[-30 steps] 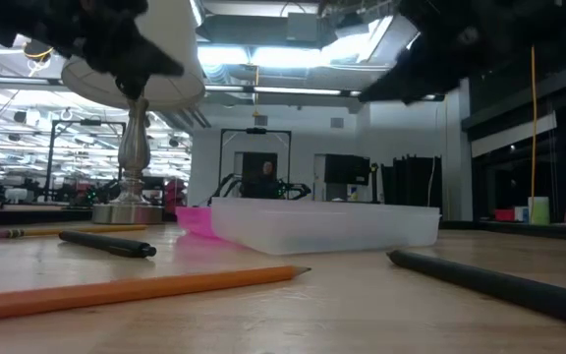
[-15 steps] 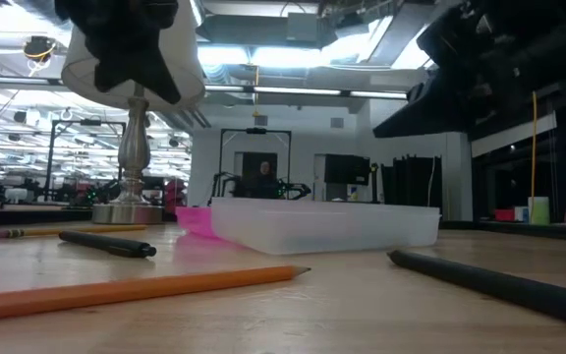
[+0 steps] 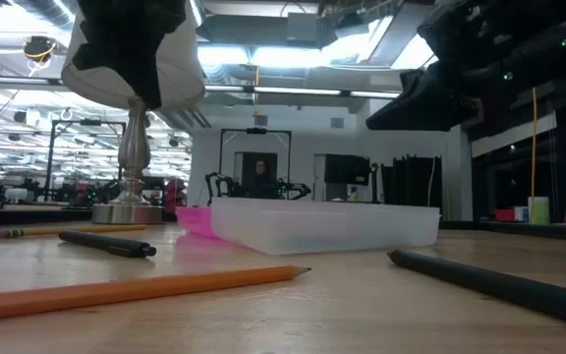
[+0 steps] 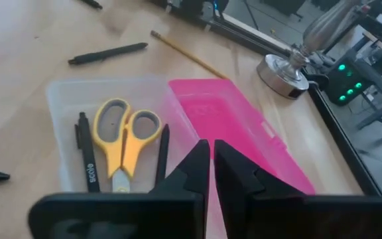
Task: Pick & place school supplies into a supply box
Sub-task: Put the yellow pencil into the supply box
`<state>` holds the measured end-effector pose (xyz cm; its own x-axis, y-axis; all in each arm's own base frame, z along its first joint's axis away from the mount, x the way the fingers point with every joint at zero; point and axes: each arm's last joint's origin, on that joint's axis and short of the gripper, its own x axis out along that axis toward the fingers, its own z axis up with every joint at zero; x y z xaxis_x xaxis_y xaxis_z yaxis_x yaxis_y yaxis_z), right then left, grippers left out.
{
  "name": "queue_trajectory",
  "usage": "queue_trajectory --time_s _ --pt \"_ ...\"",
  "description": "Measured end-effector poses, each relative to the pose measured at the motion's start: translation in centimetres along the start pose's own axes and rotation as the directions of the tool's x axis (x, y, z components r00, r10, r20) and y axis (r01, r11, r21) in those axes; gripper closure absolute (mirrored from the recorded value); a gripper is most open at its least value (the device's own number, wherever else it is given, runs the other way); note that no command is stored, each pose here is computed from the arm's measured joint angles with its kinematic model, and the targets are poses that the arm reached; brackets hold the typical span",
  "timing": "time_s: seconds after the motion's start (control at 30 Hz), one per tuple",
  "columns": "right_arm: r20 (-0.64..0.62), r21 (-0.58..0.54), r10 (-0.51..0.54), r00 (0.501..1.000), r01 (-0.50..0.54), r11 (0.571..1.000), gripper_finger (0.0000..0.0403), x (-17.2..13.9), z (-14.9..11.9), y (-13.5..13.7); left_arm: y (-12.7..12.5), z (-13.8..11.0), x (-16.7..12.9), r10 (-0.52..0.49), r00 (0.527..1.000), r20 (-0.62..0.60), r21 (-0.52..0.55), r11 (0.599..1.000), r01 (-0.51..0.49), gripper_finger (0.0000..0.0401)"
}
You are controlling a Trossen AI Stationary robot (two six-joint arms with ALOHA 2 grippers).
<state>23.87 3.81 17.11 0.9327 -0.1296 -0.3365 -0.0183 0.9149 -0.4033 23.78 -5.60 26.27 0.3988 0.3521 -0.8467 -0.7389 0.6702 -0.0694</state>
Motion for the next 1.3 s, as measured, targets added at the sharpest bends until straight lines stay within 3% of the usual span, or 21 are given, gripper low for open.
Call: queue_trajectory --time_s 0.13,0.33,0.63,0.83,1.03,1.3 --pt "-0.007 0.009 -0.016 1.000 0.016 1.000 0.0375 0.1 -0.1 -0.4 -0.3 -0.2 0.6 0.006 0.999 -0.034 0.044 0.999 -0.004 0.0397" --pt "-0.008 0.021 -0.037 0.999 0.037 0.999 0.0375 0.3 -0.3 -1.0 -0.2 -0.1 1.2 0.024 0.997 -0.074 -0.014 1.000 -0.026 0.0386" --pt "0.051 0.035 0.070 0.996 -0.072 0.997 0.0375 0.4 -0.2 -1.4 1.5 0.2 1.6 0.142 0.979 -0.148 -0.091 0.983 -0.156 0.0317" --pt "0.050 0.065 0.073 0.996 -0.076 0.995 0.0375 0.4 -0.2 -1.4 2.8 -0.4 3.1 0.166 0.949 -0.268 -0.136 0.969 -0.208 0.0271" --pt "0.033 0.095 0.079 0.996 -0.082 0.992 0.0375 0.5 -0.4 -1.3 4.5 -1.4 4.9 0.219 0.913 -0.344 -0.131 0.952 -0.277 0.0252" --pt "0.014 0.146 0.086 0.996 -0.087 0.985 0.0375 0.5 -0.6 -1.3 5.7 -2.1 7.4 0.152 0.910 -0.386 -0.125 0.969 -0.214 0.0248"
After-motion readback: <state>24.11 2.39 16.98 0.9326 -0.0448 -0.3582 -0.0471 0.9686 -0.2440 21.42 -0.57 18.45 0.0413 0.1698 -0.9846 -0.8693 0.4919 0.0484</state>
